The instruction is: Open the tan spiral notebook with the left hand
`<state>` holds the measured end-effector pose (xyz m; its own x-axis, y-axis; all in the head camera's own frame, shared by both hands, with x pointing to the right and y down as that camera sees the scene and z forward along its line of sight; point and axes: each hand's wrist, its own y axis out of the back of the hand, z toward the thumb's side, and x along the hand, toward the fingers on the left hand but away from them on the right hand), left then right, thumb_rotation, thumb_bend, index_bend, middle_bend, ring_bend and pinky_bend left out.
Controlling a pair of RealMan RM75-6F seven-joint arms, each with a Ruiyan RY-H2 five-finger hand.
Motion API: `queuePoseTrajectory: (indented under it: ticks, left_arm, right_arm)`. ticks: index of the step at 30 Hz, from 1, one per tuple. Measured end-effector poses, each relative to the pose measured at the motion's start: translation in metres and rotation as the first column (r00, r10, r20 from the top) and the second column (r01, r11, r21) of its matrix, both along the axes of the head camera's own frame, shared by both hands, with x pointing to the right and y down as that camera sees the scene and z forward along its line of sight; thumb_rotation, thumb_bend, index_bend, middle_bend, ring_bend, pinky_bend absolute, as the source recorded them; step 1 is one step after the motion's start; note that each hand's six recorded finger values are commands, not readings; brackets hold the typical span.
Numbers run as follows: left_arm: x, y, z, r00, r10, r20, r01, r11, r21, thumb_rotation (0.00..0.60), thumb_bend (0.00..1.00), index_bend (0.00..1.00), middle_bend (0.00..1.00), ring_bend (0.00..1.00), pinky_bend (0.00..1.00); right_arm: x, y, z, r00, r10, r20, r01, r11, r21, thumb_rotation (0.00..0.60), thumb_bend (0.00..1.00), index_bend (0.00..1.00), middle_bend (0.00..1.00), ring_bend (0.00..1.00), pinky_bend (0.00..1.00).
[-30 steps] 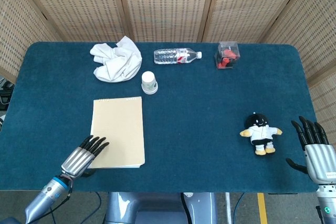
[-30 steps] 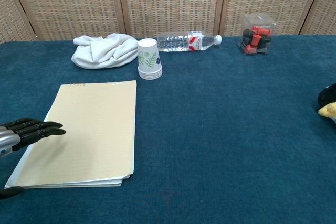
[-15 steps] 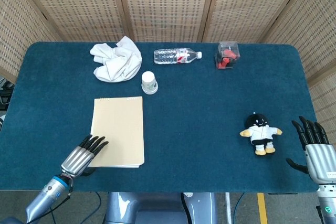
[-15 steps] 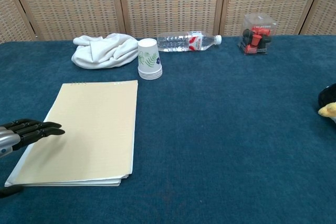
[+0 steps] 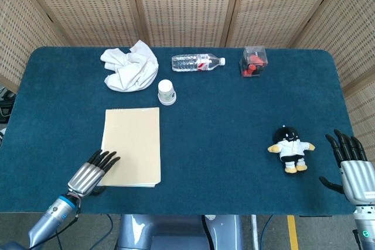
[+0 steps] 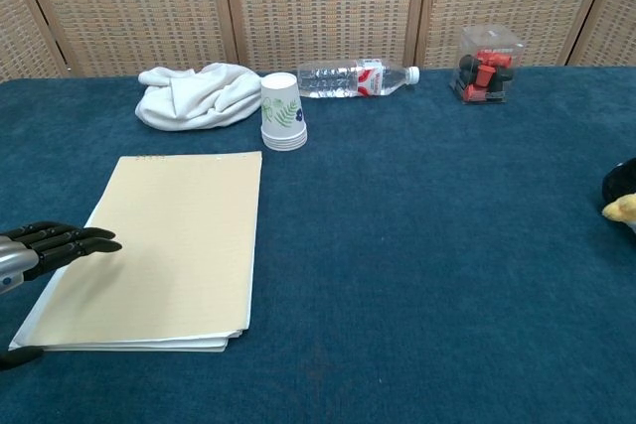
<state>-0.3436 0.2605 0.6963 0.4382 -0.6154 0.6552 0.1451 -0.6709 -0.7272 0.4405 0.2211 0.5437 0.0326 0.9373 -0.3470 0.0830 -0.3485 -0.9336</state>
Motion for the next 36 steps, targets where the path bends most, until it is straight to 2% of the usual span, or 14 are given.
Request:
queuePoseTrajectory:
  ticks: [5,10,31,36]
  left_arm:
    - [-0.0007,-0.0022,0.0013,1.000,-0.006,0.002,0.006,1.000,0.004,0.600,0.31,0.00,0.00,0.00,0.00]
    - [-0.0014,-0.0026,0.0027,1.000,-0.008,0.005,0.008,1.000,0.000,0.600,0.36,0.00,0.00,0.00,0.00]
    - [-0.0072,-0.0068,0.0060,0.999,-0.029,0.016,0.029,1.000,0.000,0.600,0.36,0.00,0.00,0.00,0.00]
    - [-0.0072,-0.0088,0.0088,0.999,-0.027,0.023,0.028,1.000,-0.006,0.600,0.45,0.00,0.00,0.00,0.00]
  right_arm:
    - [-0.0001,0.0002,0.0011,1.000,-0.001,-0.003,0.001,1.000,-0.003,0.600,0.00,0.00,0.00,0.00,0.00]
    - [0.0000,0.0002,0.0013,1.000,-0.001,-0.004,0.001,1.000,-0.003,0.600,0.00,0.00,0.00,0.00,0.00]
    - [0.0006,0.0002,0.0006,1.000,0.002,0.000,-0.002,1.000,-0.004,0.600,0.00,0.00,0.00,0.00,0.00]
    - [0.0002,0.0007,0.0013,1.000,0.000,-0.002,0.000,1.000,-0.006,0.600,0.00,0.00,0.00,0.00,0.00]
